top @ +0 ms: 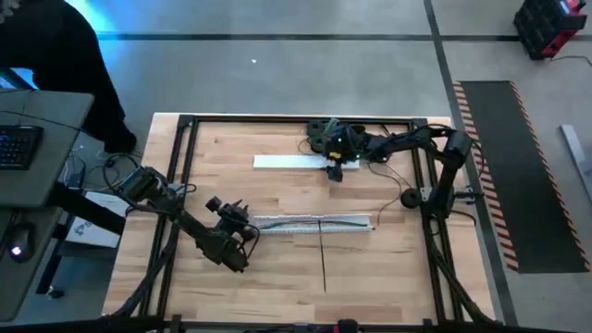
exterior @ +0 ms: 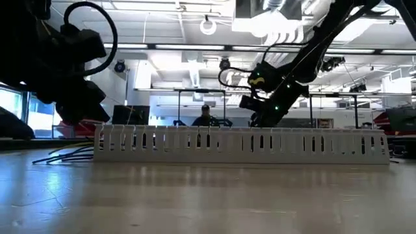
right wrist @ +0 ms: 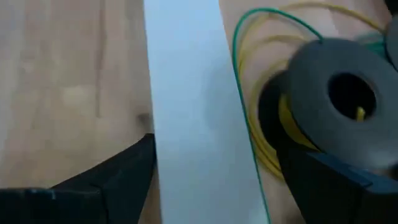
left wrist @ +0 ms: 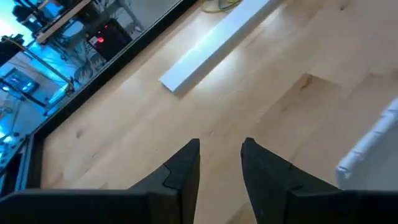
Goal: Ziptie cables
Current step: Move the zip-tied cables to the center of the table
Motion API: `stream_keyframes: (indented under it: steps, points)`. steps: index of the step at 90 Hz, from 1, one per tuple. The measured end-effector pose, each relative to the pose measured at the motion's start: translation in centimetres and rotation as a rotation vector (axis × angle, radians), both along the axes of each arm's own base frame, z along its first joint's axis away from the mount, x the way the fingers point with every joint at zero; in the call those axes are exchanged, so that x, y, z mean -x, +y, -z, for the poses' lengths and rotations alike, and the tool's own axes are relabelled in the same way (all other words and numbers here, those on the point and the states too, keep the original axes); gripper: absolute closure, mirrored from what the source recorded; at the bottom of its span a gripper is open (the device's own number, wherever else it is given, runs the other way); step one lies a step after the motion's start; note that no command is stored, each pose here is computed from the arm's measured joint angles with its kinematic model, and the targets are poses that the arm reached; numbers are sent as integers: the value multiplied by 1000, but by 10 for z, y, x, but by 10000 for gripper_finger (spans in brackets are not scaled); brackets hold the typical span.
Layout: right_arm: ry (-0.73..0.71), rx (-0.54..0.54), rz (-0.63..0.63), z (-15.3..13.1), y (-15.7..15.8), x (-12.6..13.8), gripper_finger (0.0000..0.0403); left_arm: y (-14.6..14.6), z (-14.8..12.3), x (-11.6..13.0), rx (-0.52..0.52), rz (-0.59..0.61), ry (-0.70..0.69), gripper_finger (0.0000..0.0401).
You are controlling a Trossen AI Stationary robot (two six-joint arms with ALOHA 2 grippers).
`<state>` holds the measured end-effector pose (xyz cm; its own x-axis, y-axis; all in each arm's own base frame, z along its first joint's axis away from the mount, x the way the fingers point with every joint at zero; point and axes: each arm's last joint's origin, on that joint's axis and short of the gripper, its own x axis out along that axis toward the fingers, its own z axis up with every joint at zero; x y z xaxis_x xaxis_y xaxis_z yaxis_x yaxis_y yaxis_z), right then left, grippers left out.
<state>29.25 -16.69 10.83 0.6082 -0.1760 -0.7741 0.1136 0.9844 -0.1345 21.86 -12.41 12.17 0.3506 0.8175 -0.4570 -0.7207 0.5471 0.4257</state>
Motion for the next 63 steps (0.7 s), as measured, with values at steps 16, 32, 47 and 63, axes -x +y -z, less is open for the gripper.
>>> stream_keyframes:
  steps: [16,32,47,63]
  points:
    - [40,29,-13,1,10,-4,84,-3,2,0,44,-6,8,301]
    - [105,-88,28,1,16,-4,97,-10,0,-1,94,-4,9,301]
    - [130,-203,60,4,18,0,119,-22,-7,-5,121,21,-27,301]
    - [169,-221,46,5,49,-10,138,-43,-18,-8,216,51,-45,301]
